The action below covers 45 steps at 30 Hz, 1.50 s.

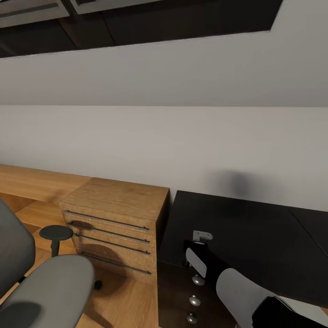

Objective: In the bedroom, organize the workspace by keeping the computer under the desk, ensuring the monitor is on the desk, placing the keyboard on the desk next to the monitor, placing the mouse on the desk next to the keyboard, moving the folder from the swivel chair onto the desk next to the mouse, stacking the notebook on top of the folder with the pen on top of the notebook, and positioning the swivel chair next to the desk.

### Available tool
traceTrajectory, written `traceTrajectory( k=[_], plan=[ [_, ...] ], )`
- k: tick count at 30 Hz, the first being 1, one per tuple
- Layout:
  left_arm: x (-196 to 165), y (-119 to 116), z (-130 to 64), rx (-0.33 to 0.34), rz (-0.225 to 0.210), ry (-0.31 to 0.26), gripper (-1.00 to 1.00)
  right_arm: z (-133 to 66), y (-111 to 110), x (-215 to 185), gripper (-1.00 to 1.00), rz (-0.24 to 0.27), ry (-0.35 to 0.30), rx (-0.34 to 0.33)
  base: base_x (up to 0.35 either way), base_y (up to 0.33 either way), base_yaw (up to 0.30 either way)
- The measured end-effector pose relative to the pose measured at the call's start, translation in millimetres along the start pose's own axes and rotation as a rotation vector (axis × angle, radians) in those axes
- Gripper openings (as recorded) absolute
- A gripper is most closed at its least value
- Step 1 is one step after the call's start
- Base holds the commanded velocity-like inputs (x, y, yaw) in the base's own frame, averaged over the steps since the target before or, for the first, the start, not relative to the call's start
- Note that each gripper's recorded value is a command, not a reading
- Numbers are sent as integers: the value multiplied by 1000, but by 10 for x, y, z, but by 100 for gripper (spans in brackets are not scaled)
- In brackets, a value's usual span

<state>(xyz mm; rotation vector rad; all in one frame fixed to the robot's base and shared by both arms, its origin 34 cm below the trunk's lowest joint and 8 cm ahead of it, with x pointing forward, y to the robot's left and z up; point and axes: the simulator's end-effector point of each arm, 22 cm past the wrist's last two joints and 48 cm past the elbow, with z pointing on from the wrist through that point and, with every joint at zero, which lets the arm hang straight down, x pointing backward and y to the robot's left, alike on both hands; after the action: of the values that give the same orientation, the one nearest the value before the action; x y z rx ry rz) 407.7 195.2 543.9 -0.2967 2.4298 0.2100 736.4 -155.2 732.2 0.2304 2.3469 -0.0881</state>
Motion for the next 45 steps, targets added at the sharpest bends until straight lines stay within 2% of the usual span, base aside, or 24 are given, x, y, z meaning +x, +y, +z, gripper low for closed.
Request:
traceTrajectory(
  k=[37, 45],
  plan=[
    [-2, -22, -5, 6, 3, -2, 100, 0, -3, -3, -100, 7, 0, 0, 0, 0, 0],
    [-89, -31, -105, 12, 6, -3, 100, -109, 24, -172, -100, 18, -15, -7, 0, 0, 0]
  ],
)
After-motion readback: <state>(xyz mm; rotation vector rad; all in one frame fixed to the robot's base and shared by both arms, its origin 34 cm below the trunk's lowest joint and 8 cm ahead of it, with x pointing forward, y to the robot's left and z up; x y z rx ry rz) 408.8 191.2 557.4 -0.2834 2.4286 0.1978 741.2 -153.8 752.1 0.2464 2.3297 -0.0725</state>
